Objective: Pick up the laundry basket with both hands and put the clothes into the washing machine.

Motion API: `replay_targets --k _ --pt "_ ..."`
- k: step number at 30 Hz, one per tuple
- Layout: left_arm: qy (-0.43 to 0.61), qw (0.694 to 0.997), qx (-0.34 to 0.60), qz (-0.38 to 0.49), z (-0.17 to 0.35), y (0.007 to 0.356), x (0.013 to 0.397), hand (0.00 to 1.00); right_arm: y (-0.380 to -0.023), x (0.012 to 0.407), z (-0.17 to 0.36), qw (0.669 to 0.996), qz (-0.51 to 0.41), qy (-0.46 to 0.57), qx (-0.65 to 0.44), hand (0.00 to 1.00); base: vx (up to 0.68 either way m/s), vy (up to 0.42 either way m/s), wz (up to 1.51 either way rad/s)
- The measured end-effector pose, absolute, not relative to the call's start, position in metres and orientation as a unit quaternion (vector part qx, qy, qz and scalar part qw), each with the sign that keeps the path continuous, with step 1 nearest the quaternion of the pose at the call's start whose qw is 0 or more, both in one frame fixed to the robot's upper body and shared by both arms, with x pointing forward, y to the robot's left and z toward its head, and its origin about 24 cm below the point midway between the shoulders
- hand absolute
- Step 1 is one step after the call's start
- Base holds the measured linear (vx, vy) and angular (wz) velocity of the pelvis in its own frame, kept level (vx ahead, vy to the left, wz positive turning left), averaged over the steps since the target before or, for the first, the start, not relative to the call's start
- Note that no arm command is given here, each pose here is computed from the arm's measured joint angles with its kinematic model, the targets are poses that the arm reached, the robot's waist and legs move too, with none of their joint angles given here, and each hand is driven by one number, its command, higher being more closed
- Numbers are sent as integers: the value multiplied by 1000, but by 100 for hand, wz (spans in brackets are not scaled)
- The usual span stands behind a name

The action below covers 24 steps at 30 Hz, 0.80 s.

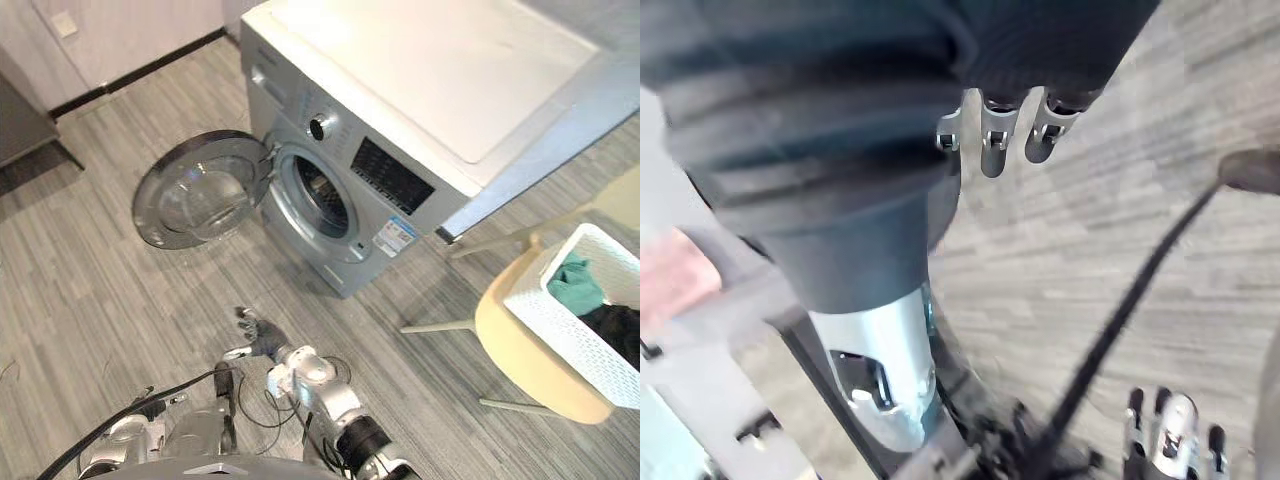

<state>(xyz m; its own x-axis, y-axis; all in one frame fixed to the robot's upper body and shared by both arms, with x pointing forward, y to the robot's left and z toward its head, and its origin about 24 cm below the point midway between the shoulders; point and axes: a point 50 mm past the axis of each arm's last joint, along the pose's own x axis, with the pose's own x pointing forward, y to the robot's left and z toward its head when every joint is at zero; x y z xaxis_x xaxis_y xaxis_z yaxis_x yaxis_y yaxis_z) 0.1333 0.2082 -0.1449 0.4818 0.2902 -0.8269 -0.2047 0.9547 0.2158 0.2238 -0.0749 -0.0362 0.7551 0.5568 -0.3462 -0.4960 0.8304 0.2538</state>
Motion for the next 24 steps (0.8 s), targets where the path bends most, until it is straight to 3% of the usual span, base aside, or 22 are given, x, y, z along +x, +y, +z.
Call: replay_targets --k 6,12,20,24 --pt "468 874 49 122 -139 197 153 0 -152 189 -68 953 112 268 85 0 5 -8 -21" --pt "413 899 45 141 -117 208 196 0 -187 152 -97 935 11 345 82 0 32 -32 -41" --pt "255 911 -46 320 -24 303 282 0 -195 135 -98 931 -21 351 95 0 58 -46 -49" --pt "180 918 -81 344 27 321 314 0 -192 137 -94 935 -18 340 100 0 39 -16 -15"
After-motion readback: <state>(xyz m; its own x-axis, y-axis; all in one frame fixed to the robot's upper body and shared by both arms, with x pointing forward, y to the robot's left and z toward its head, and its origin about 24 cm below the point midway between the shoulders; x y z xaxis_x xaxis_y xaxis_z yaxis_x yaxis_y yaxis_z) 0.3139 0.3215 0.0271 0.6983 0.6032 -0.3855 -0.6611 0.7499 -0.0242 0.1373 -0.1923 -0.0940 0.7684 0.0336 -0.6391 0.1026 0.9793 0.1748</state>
